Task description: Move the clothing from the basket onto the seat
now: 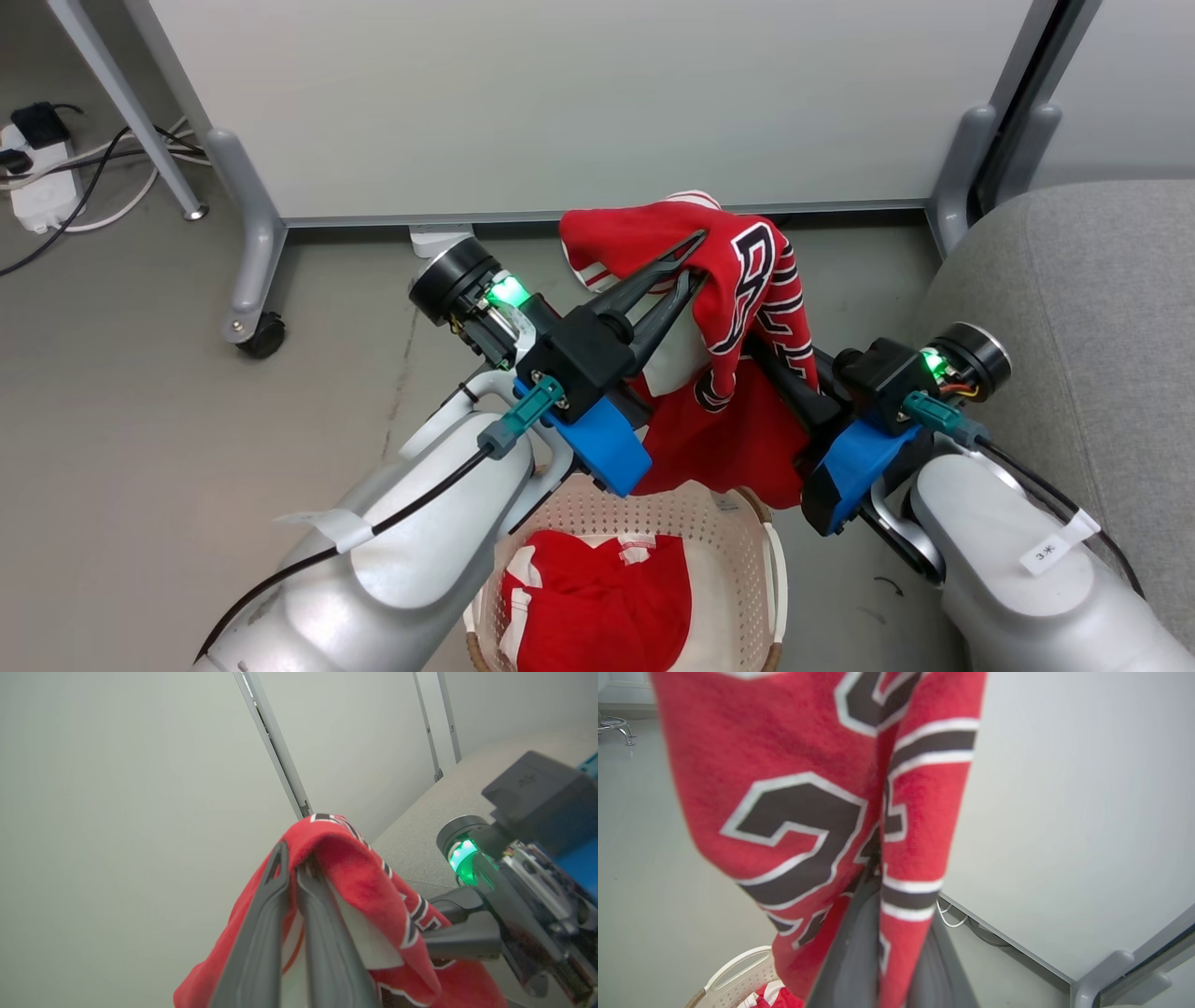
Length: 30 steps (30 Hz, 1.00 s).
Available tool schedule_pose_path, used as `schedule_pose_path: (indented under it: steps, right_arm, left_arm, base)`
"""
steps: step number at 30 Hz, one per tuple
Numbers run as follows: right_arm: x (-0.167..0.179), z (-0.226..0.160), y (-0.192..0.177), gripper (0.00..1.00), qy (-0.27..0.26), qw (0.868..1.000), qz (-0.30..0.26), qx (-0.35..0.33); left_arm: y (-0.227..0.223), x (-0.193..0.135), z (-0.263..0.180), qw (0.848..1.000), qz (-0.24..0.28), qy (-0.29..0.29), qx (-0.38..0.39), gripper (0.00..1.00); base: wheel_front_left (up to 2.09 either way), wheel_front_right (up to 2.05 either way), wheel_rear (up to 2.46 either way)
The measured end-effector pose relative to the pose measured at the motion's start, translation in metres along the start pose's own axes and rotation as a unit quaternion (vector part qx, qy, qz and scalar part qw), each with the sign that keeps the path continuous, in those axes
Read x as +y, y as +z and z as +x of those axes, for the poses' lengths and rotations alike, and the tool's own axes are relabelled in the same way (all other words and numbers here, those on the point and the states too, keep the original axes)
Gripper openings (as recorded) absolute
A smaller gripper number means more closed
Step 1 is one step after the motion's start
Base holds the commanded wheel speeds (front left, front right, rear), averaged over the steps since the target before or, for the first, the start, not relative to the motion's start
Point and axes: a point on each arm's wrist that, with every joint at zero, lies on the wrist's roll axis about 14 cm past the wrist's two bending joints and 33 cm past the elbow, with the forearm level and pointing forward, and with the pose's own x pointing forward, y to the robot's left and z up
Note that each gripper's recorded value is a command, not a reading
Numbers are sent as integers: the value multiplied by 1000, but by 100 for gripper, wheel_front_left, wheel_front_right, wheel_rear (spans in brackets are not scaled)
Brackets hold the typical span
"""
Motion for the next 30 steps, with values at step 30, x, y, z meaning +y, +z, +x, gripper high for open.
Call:
schedule_pose_path:
  steps: [30]
  right_arm:
    - [-81,-51,-23,0,-159,987,35,0]
  left_arm:
    - [-50,-24,6,998,-29,-37,42,100]
  base:
    - [0,0,0]
